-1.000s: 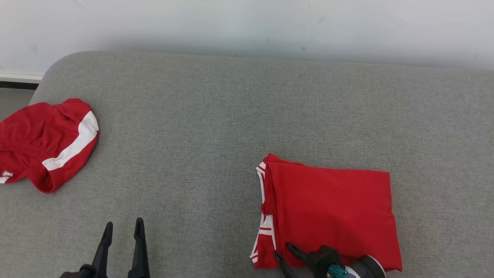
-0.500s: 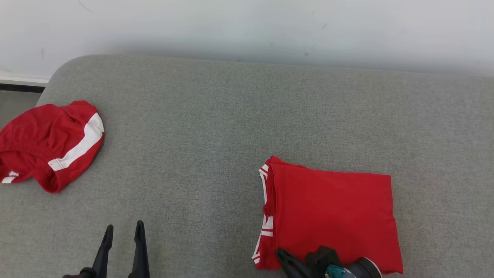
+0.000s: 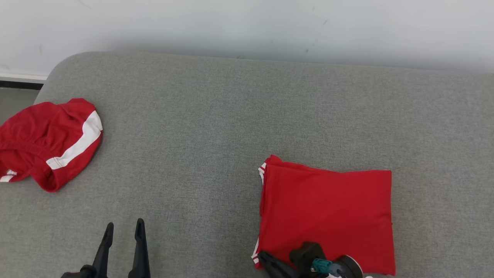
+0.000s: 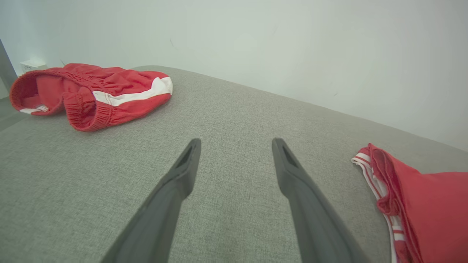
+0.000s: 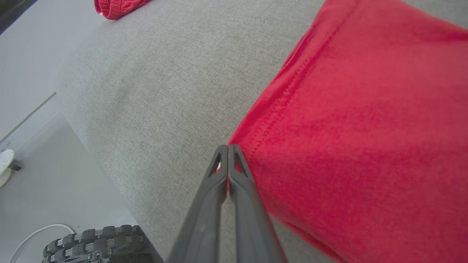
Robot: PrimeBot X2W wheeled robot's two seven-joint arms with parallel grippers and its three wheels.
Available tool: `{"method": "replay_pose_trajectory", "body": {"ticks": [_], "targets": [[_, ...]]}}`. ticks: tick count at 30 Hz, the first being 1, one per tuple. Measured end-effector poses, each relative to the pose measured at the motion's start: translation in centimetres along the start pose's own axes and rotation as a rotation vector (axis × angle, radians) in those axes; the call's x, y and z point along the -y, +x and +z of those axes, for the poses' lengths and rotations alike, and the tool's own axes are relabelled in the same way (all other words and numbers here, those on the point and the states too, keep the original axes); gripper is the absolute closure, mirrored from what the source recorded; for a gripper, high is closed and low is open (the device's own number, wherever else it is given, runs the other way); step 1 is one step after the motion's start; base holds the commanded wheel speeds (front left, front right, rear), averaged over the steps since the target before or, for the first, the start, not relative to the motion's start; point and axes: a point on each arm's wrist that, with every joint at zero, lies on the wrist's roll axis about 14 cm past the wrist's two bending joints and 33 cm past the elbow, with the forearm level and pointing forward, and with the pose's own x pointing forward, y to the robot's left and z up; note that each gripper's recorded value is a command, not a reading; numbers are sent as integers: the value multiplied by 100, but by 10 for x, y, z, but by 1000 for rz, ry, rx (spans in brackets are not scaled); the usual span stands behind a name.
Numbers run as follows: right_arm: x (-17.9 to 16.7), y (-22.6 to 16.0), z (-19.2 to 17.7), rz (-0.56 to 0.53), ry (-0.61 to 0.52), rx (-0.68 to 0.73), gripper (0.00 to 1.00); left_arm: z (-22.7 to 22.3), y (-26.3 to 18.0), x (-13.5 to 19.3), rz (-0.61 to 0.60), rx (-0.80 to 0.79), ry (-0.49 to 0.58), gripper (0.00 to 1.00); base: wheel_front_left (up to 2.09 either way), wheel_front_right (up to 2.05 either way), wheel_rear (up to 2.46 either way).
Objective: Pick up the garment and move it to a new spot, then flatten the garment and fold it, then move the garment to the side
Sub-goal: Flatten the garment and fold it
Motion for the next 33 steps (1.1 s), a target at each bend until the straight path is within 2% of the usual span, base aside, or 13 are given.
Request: {"method": "replay_pose_trajectory", "body": {"ticks": [1,2,9,18,28,33], "targets": [[-2,0,-1,7,3,-3,50,-1,0,0,1,-2,0,0,0,0,0],[-4,0,2,14,12,10,0,-1,0,-1,2,-3,0,0,0,0,0],[8,-14,57,-20,90,254,0,5,0,-3,5,16,2,0,0,0,0],[65,-75,108,-250,64,529,0,11,-3,9,-35,38,4,0,0,0,0],[134,-154,90,-579,49,610,0,20,-7,28,-92,69,0,0,0,0,0],[147,-175,77,-647,36,618,0,22,-11,28,-93,73,8,0,0,0,0]]}}
